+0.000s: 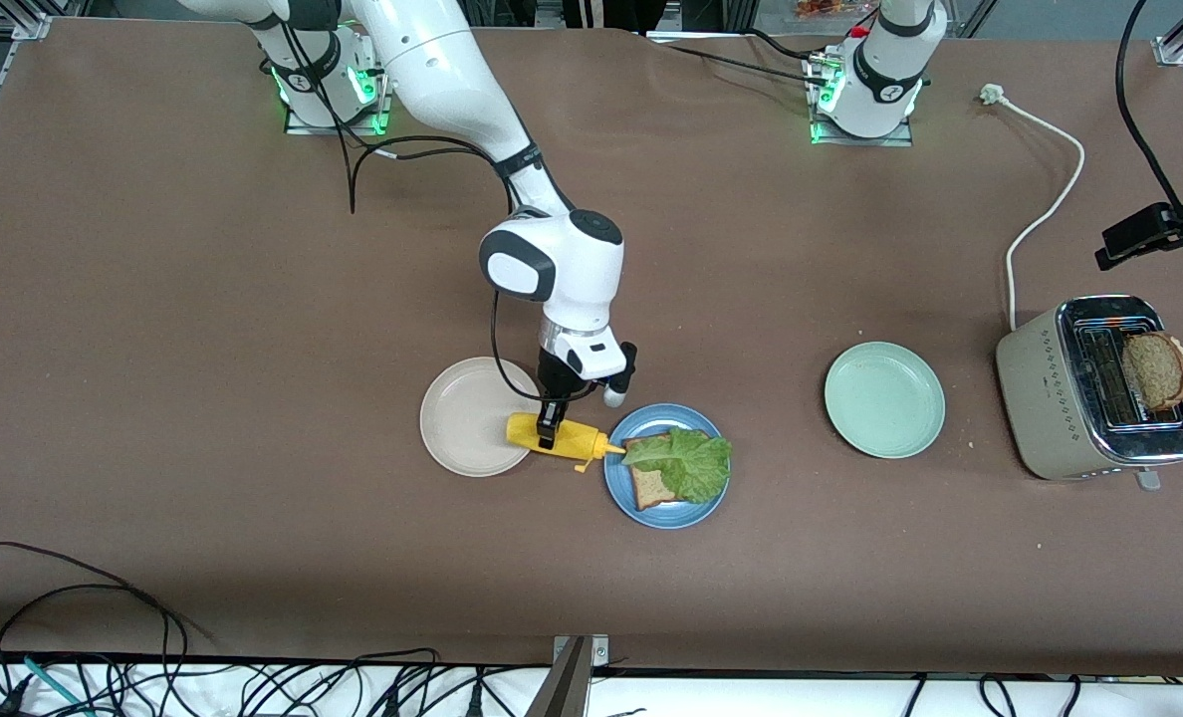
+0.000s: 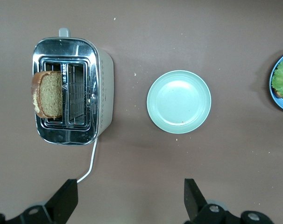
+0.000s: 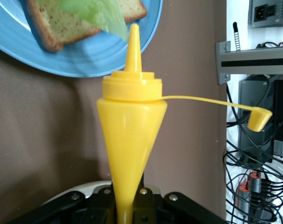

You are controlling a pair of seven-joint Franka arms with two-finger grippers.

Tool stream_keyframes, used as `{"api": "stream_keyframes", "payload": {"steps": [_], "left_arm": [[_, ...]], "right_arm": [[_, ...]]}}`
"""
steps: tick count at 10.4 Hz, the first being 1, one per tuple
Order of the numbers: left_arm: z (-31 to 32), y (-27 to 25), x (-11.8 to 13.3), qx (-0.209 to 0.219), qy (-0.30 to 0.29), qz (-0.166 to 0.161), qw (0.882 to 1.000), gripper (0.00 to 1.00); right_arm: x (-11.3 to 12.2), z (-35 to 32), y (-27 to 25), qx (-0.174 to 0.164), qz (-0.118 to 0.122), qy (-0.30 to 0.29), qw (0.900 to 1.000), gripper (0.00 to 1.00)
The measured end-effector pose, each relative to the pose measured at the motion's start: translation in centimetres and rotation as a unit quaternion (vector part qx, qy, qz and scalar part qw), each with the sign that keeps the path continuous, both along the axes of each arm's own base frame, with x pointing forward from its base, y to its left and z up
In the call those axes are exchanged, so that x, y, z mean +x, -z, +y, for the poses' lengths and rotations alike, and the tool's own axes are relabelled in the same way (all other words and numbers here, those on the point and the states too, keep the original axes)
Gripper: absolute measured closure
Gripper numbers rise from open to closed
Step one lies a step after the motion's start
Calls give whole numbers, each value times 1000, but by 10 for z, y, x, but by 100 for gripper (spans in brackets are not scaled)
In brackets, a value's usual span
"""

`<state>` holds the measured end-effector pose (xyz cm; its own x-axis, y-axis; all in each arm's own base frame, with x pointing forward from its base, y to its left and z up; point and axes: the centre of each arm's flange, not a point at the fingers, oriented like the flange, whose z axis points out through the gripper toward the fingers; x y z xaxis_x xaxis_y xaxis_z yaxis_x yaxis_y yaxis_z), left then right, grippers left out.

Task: Make sandwich in blue plate with both arms
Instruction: 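Tilt the bottle nozzle down over the lettuce with the right gripper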

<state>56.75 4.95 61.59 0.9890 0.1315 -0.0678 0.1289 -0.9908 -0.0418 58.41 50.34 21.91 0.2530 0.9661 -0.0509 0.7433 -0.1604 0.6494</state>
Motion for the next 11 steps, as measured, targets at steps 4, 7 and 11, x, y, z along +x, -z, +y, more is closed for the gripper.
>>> {"api": "stream_keyframes", "payload": {"steps": [4, 7, 11], "left_arm": [[0, 0, 0, 0, 0, 0, 1000, 0], [0, 0, 0, 0, 0, 0, 1000, 0], [1, 3, 1, 0, 0, 2, 1000, 0]], "right_arm": [[-10, 17, -11, -53, -33, -28, 998, 89], [-28, 32, 1, -88, -50, -39, 994, 89], [-23, 29, -4, -91, -58, -35, 994, 89]]}}
